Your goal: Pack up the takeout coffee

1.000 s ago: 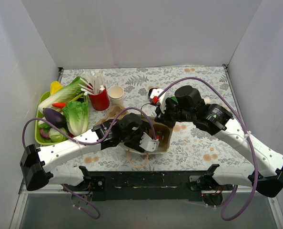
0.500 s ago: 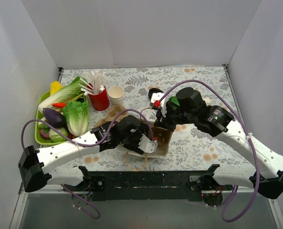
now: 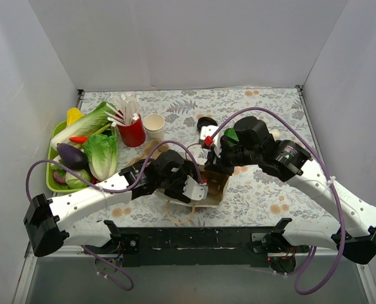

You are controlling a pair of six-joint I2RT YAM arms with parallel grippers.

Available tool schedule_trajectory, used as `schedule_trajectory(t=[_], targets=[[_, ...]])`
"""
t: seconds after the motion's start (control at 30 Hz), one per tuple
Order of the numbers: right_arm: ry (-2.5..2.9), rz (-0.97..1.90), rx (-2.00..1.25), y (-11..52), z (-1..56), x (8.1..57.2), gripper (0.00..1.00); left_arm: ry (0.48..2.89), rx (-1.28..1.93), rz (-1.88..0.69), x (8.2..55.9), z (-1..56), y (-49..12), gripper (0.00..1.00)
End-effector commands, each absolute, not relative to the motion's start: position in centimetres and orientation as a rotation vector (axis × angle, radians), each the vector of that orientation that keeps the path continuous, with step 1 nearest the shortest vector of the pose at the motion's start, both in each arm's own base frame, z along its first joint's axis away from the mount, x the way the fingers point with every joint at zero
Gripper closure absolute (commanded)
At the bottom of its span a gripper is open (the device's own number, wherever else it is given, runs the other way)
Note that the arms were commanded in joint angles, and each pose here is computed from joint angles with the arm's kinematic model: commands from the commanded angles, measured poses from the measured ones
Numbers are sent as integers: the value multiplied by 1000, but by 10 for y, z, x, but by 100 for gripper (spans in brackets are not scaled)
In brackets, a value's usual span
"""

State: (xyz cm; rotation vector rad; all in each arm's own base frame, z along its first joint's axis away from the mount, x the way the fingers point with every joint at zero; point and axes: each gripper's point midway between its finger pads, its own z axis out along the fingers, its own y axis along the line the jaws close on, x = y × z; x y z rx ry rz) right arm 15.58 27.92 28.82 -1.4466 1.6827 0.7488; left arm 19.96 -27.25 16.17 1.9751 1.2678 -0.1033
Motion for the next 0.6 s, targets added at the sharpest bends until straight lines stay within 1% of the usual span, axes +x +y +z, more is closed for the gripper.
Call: schedule_trajectory(t=[0.0, 0.03, 0.13, 0.17, 0.23, 0.27, 0.33, 0.4, 0.57], targets=[[1581, 802, -1458, 282, 314, 144, 74, 1307, 1975, -131, 202, 153, -270, 100], [1578, 800, -1455, 282, 315, 145, 73, 1304, 1978, -134, 202, 152, -271, 100], [1578, 792, -1450, 281, 317, 146, 63, 1316, 1986, -139, 204, 148, -272, 100], [1571, 788, -1446, 280, 319, 146, 58, 1320, 1990, -141, 204, 146, -272, 100], [1562, 782, -1442, 279, 324, 146, 52, 1326, 1994, -151, 204, 145, -273, 100], [1546, 778, -1434, 277, 329, 145, 47, 1326, 1994, -152, 205, 146, -274, 100], [1522, 771, -1419, 275, 336, 145, 41, 1339, 2008, -162, 204, 142, -273, 100], [1483, 762, -1394, 272, 350, 144, 37, 1355, 2030, -180, 203, 140, -271, 100], [1468, 724, -1308, 264, 375, 150, 35, 1428, 2062, -220, 201, 136, -270, 100]])
